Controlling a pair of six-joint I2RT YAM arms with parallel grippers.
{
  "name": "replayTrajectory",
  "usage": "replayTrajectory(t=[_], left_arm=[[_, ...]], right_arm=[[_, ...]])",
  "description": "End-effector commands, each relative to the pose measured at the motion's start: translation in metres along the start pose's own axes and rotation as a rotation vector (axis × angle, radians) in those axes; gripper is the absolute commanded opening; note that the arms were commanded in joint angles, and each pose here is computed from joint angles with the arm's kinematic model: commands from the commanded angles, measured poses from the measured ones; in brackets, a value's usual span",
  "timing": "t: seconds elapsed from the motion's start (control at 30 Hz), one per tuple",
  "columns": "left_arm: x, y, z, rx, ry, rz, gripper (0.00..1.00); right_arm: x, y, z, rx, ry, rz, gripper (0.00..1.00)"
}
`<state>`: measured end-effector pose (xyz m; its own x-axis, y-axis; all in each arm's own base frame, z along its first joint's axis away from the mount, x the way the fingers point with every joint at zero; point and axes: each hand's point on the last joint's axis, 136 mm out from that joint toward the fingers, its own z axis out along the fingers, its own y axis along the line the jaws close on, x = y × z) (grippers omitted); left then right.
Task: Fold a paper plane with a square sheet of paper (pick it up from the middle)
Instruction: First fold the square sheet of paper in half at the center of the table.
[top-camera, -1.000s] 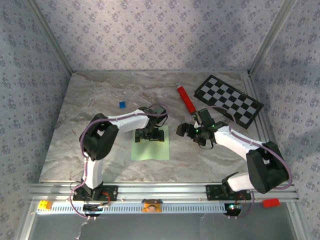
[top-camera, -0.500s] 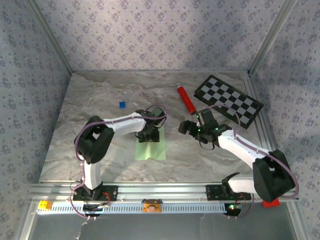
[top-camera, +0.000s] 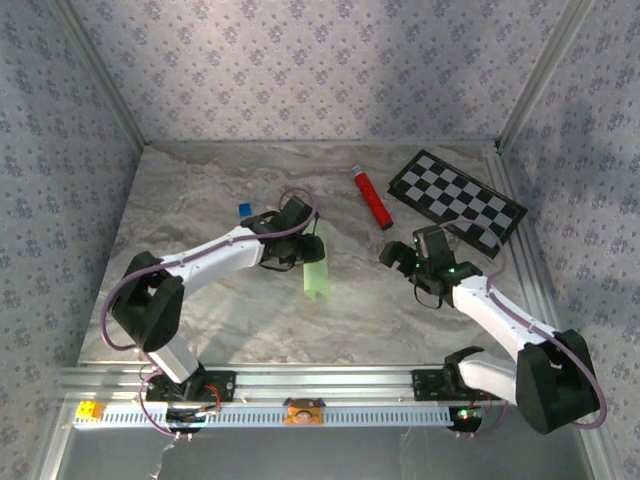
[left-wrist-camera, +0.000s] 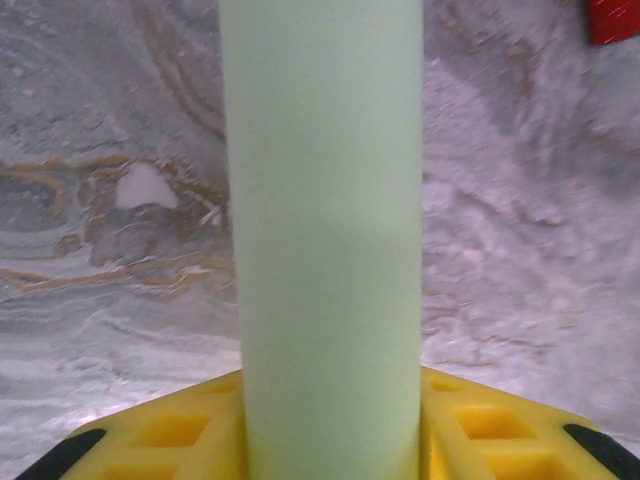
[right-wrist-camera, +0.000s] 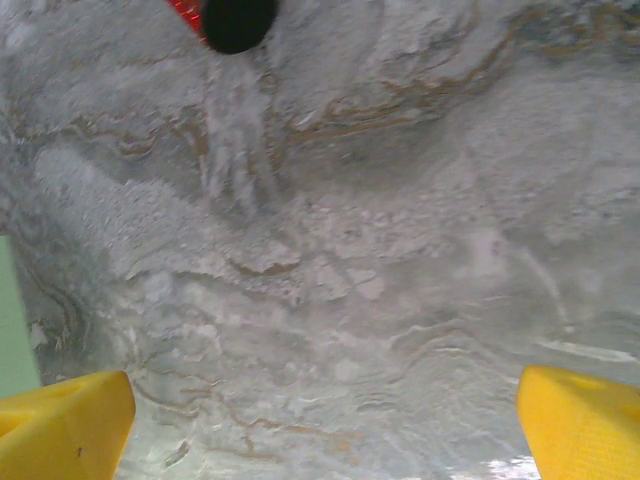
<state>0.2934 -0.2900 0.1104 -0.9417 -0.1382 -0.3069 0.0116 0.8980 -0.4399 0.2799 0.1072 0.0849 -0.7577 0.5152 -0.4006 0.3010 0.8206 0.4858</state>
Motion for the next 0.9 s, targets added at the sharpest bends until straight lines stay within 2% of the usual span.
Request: replayTrajectory(t=[0.0,0.1,0.2,0.33,0.47,0.67,0.87], left_arm=[[-0.008,-0.032,-0.009,0.211,0.009,-0.046,0.38],[-0.008,-0.052,-0.01,0.354,0.046,-0.06,0.38],[0.0,-0.067,-0.001,0.463,0.113,-0.064,0.35],[0.013,-0.079,0.016,0.538,0.199,-0.088,0.35],[0.022,-0.075,0.031,0.531,0.217,-0.098,0.35],[0.033,-0.052,0.06,0.442,0.246,-0.112,0.36],[0.036,-0.022,0.075,0.307,0.204,-0.116,0.38]], right_arm=[[0.001,0.001,-0.007,-0.053,0.003,0.036,1.0],[-0.005,0.019,-0.014,-0.169,-0.019,0.038,1.0],[-0.012,0.024,-0.019,-0.183,-0.033,0.045,1.0],[-0.004,0.033,-0.022,-0.227,0.038,-0.023,0.99],[0.004,0.045,-0.018,-0.311,0.103,-0.033,0.96],[0.01,0.056,-0.011,-0.351,0.159,-0.052,0.91],[0.016,0.064,-0.006,-0.358,0.185,-0.087,0.88]])
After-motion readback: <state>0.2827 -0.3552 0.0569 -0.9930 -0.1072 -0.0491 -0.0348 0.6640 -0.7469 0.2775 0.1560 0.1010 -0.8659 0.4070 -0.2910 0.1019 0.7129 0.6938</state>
